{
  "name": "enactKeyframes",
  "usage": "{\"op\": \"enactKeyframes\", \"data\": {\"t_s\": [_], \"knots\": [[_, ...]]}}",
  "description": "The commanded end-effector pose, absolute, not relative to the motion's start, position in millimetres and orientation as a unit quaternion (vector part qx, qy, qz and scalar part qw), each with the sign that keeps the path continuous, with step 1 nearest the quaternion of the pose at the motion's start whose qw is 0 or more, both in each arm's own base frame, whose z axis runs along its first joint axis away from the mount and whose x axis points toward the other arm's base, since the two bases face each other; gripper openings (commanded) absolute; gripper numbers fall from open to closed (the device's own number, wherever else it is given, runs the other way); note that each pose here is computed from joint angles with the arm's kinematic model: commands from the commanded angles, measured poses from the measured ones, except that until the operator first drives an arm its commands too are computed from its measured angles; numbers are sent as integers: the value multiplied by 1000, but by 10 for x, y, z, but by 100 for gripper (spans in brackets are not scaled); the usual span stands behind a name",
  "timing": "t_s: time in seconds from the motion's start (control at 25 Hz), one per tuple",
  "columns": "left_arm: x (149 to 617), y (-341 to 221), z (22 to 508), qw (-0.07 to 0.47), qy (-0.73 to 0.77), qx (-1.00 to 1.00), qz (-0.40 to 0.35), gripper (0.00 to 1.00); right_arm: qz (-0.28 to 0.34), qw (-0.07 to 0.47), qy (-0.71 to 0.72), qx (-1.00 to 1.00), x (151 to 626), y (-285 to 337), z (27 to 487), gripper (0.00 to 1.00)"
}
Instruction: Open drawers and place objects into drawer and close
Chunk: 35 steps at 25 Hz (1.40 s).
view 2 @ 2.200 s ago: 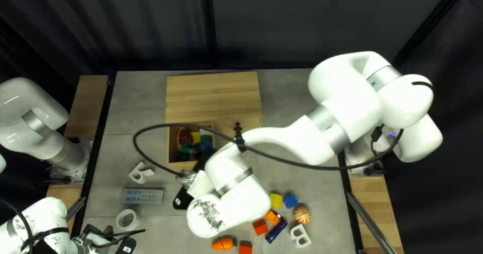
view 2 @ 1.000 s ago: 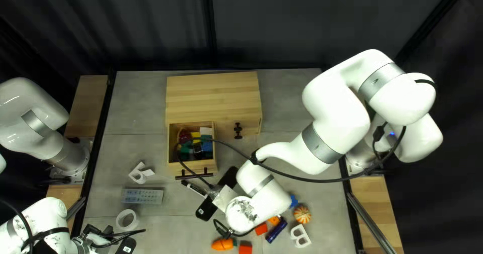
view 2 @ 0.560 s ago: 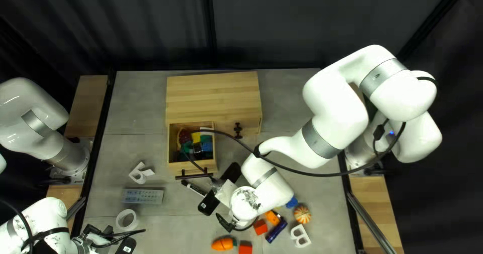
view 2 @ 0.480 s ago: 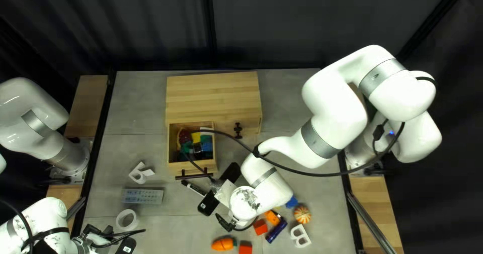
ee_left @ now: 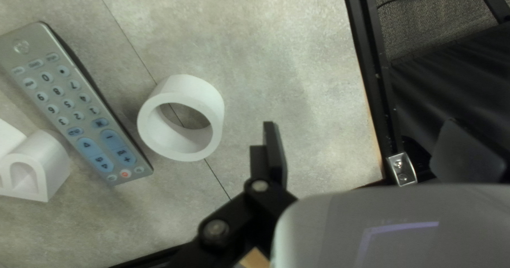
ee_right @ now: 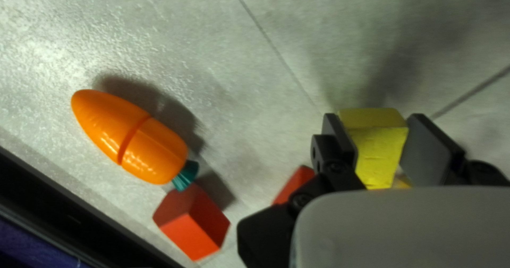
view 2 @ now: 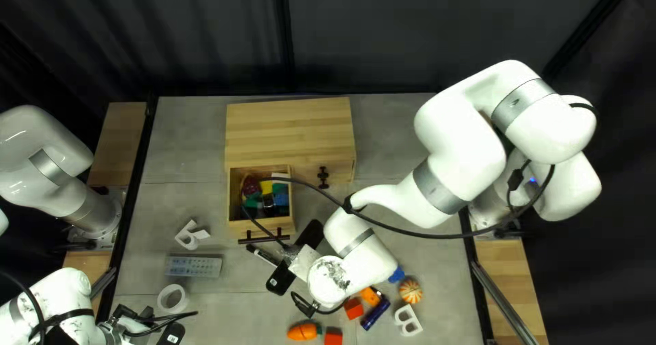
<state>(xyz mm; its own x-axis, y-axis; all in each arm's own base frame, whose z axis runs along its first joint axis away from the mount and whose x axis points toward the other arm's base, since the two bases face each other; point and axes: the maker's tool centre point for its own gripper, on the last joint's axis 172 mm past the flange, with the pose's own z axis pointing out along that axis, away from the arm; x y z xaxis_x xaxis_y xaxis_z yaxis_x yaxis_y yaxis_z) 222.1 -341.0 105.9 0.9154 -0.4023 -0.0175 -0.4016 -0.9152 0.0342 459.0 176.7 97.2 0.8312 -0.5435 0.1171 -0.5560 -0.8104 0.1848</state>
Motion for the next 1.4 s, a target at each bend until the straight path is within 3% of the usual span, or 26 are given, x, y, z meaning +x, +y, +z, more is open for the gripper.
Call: {"op": "enactKeyframes", "data": {"t_s": [0.04, 0.28, 0.56, 0.6, 0.64, 0.68, 1.0, 1.24, 1.4], "knots": [[2221, -3410, 1059, 15, -205, 978, -12, 100, 78, 154, -223, 960, 4916, 1419, 1663, 2], [2221, -3410, 1059, 15, -205, 978, -12, 100, 144, 204, -119, 961, 5520, 847, 2350, 2], [2221, -3410, 1059, 15, -205, 978, -12, 100, 194, 214, -36, 957, 6054, 435, 2395, 3], [2221, -3410, 1059, 15, -205, 978, -12, 100, 196, 213, -32, 957, 6084, 429, 2380, 62], [2221, -3410, 1059, 15, -205, 978, -12, 100, 200, 210, -27, 957, 6149, 416, 2331, 97], [2221, -3410, 1059, 15, -205, 978, -12, 100, 202, 207, -25, 957, 6176, 416, 2298, 100], [2221, -3410, 1059, 15, -205, 978, -12, 100, 190, 193, -39, 962, 5868, 735, 2295, 100], [2221, -3410, 1059, 15, -205, 978, -12, 100, 115, 156, -85, 977, 5060, 1653, 1964, 100], [2221, -3410, 1059, 15, -205, 978, -12, 100, 83, 139, -75, 984, 4901, 2205, 1837, 100]]}}
